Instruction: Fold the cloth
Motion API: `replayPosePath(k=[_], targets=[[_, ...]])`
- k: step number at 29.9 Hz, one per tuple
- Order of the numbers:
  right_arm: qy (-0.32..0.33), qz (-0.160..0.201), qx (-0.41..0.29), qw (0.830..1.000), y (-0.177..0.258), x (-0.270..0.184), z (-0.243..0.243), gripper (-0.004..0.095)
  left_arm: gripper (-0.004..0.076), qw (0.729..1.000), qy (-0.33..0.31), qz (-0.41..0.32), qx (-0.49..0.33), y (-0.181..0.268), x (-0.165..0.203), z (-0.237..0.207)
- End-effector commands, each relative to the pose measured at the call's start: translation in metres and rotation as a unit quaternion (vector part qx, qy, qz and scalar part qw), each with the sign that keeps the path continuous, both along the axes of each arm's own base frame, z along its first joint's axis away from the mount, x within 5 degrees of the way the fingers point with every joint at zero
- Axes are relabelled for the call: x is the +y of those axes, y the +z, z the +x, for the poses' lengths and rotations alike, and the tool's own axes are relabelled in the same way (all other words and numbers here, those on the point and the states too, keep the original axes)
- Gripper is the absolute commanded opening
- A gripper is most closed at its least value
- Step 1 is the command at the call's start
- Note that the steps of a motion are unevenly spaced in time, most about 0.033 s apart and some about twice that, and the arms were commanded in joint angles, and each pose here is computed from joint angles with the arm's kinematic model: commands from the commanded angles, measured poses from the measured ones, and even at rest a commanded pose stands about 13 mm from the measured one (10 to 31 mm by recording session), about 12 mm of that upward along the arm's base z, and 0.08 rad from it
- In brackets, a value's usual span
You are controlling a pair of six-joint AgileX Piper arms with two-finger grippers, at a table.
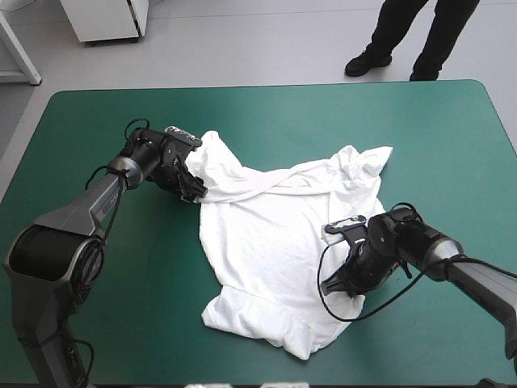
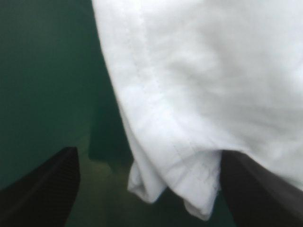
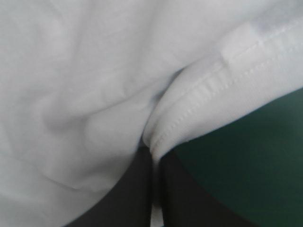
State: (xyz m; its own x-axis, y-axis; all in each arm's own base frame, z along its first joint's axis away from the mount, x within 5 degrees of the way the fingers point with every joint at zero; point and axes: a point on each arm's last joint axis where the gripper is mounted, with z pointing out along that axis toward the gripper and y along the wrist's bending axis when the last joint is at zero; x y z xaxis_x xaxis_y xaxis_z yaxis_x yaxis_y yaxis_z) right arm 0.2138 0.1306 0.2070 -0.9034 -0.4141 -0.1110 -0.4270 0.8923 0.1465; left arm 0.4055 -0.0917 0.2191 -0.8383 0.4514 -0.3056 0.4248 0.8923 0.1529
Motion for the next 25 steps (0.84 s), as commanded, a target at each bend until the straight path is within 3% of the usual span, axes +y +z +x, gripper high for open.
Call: replayPosePath(k=[1, 6, 9, 17, 25], targets=[[0.002, 0.007, 0.035, 0.999, -0.003, 0.003, -0.008, -0.0017, 0.0471, 0.999, 0.003, -0.029, -0.037, 0.026, -0.005, 0.001], [0.008, 0.009, 0.033, 0.999, 0.002, 0.004, -0.006, -0.0017, 0.0141, 0.999, 0.008, -0.039, -0.023, 0.02, -0.007, 0.001], [0.01, 0.012, 0.026, 1.0, 0.008, 0.006, -0.002, -0.0017, -0.0013, 0.999, 0.009, -0.043, -0.022, 0.019, -0.008, 0.002], [0.018, -0.014, -0.026, 0.999, 0.039, 0.004, 0.013, -0.0017, -0.001, 0.998, 0.009, -0.046, -0.034, 0.047, -0.007, -0.003], [-0.015, -0.043, -0.138, 0.989, 0.112, -0.009, 0.02, -0.0017, -0.001, 0.994, 0.011, -0.081, -0.078, 0.116, -0.001, -0.04]])
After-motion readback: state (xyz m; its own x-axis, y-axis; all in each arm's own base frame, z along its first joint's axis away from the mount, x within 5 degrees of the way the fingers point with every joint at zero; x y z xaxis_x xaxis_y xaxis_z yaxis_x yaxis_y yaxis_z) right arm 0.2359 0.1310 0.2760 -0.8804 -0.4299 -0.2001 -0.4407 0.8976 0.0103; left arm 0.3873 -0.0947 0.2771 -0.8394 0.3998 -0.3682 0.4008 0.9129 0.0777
